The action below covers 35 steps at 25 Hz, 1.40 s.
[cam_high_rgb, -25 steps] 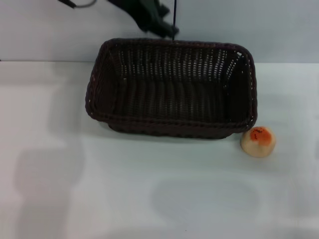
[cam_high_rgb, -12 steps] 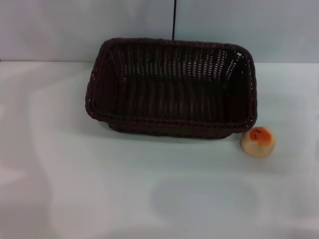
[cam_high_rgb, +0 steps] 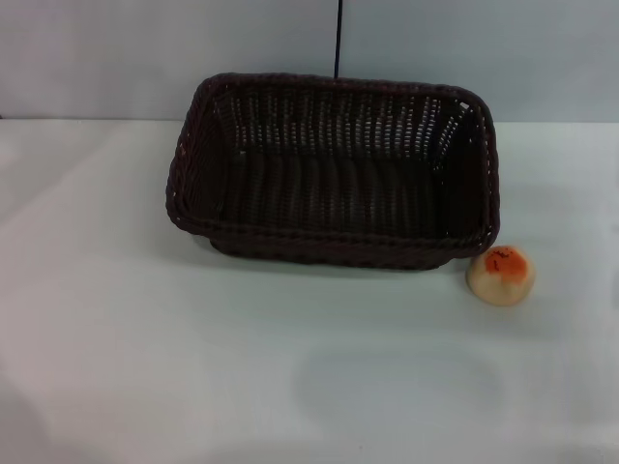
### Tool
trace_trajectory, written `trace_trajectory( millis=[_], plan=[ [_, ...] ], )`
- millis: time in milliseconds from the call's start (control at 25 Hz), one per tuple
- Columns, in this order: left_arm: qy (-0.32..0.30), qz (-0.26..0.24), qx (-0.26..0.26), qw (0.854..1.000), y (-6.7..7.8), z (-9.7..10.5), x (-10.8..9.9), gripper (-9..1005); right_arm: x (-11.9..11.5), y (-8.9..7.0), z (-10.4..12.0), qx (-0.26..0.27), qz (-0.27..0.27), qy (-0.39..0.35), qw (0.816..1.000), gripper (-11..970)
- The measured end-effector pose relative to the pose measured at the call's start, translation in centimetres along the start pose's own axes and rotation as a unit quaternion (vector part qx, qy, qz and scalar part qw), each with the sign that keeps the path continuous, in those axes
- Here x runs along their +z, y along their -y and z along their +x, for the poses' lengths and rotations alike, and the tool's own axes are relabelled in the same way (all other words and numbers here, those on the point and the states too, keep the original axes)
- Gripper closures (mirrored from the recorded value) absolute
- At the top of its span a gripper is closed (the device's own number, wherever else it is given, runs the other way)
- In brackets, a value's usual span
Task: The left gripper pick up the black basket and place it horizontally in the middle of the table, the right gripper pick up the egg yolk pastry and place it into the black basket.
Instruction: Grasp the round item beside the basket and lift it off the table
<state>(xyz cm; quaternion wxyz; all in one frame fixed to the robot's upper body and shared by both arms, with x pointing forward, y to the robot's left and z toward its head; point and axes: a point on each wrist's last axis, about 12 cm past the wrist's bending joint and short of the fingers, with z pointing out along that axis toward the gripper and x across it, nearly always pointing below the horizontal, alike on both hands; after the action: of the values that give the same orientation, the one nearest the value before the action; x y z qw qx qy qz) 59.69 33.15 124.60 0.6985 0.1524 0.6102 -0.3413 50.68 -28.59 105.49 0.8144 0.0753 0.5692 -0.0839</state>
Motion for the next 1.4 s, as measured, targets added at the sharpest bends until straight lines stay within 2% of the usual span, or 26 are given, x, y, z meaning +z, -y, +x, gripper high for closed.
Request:
trace_trajectory(
  millis=[280,600,720,760,840,880,920,1040,1160,1400],
  plan=[
    [0.051,-0.05,-0.039,0.997,-1.4,2.1,-4.7,483,-0.2,0.0,0.0,0.003,0.001,-0.001,1.0,345],
    [0.101,-0.088,-0.049,0.99,-1.7,4.8,-8.9,483,-0.6,0.0,0.1,0.004,-0.001,-0.005,1.0,346],
    [0.107,-0.096,-0.045,0.989,-1.7,5.2,-9.4,483,-0.9,0.2,0.1,0.004,0.002,-0.008,1.0,346],
    [0.117,-0.108,-0.036,0.987,-1.7,6.0,-10.2,483,-1.0,0.2,0.1,0.004,0.003,-0.009,1.0,346],
    [0.117,-0.108,-0.036,0.987,-1.7,6.0,-10.2,483,-1.4,0.2,0.1,0.005,0.006,-0.012,1.0,346],
    [0.133,-0.146,-0.005,0.98,-1.8,7.8,-11.8,483,-1.5,0.0,0.1,0.005,0.008,-0.014,1.0,345],
    [0.133,-0.146,-0.005,0.98,-1.8,7.8,-11.8,483,-1.6,-0.1,0.1,-0.001,0.011,-0.019,1.0,345],
    [0.137,-0.196,0.06,0.969,-1.9,9.0,-13.3,483,-2.0,-1.0,-0.2,-0.015,0.026,-0.043,0.999,345],
    [0.146,-0.233,0.096,0.957,-2.2,9.4,-14.1,483,-2.6,-1.8,-0.7,-0.012,0.035,-0.064,0.997,345],
    [0.154,-0.308,0.156,0.926,-3.2,9.1,-15.8,483,-4.0,-3.9,-1.9,0.039,0.022,-0.124,0.991,346]
  ],
)
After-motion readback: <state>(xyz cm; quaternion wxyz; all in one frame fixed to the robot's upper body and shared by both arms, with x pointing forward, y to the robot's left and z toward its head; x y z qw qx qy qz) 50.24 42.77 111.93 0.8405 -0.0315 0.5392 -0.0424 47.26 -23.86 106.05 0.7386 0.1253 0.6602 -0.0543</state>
